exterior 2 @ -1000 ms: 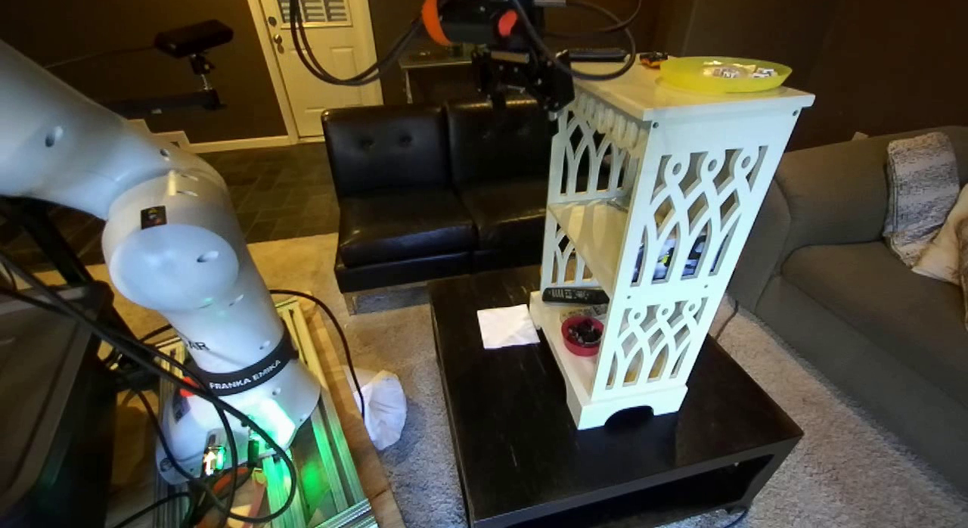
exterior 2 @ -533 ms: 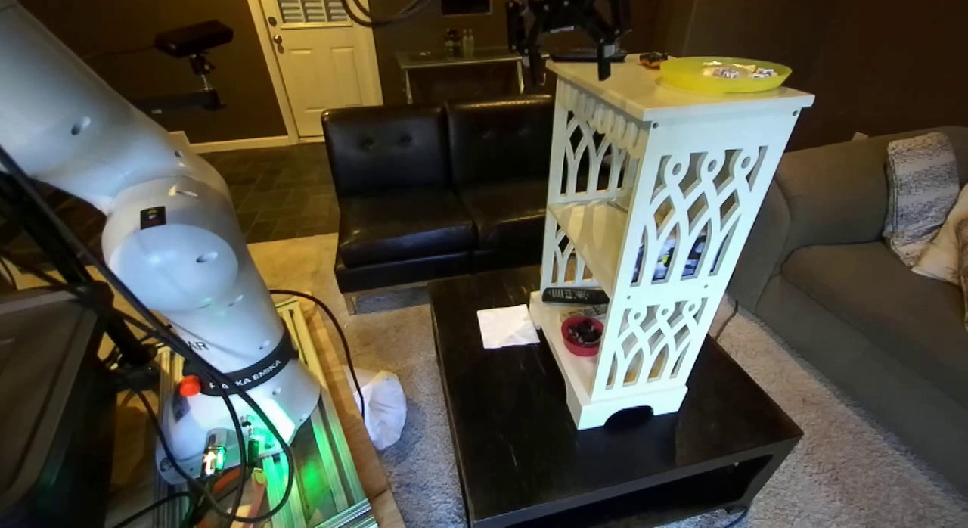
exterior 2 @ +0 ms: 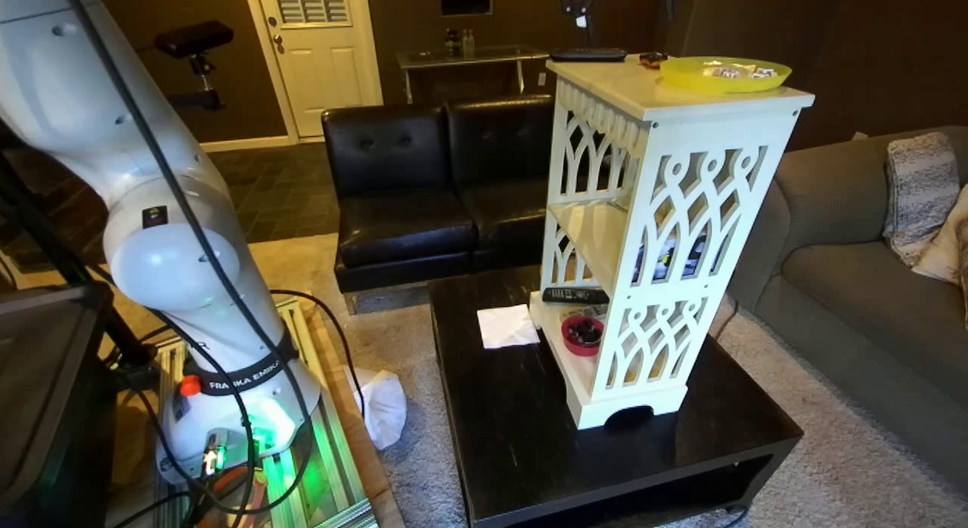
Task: Pick up the yellow plate and place it on the middle shelf
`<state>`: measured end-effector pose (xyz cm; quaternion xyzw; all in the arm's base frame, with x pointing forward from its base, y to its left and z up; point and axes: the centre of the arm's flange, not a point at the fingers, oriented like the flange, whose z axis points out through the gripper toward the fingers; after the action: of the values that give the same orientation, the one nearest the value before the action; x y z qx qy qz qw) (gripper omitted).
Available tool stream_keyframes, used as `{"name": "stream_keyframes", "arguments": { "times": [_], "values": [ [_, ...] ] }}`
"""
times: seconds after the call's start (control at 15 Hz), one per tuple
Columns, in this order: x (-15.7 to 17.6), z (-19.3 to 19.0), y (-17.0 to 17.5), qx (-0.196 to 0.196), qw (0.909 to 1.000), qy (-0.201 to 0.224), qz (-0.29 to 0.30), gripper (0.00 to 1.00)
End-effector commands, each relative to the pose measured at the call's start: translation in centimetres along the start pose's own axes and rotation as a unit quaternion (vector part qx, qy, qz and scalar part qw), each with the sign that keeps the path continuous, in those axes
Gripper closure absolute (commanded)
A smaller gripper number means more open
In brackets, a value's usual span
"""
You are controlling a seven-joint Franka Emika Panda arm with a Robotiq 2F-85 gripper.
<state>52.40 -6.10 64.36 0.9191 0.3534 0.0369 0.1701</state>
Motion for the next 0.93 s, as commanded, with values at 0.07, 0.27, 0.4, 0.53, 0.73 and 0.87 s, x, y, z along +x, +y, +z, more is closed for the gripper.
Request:
{"name": "stream_keyframes", "arguments": {
  "times": [0.07,0.27,0.4,0.53,0.73,0.87],
  "values": [
    [4.4,-1.3,2.9,-0.021,0.9920,0.026,-0.122,0.00],
    [4.2,-0.7,1.7,-0.037,0.9916,0.031,-0.120,0.00],
    [4.7,-0.2,1.8,-0.039,0.9909,0.033,-0.124,0.00],
    [4.5,-0.2,1.9,-0.039,0.9912,0.032,-0.122,0.00],
    [4.4,-0.2,2.0,-0.039,0.9913,0.032,-0.121,0.00],
    [4.4,-0.2,2.0,-0.039,0.9913,0.032,-0.121,0.00]
  ]
}}
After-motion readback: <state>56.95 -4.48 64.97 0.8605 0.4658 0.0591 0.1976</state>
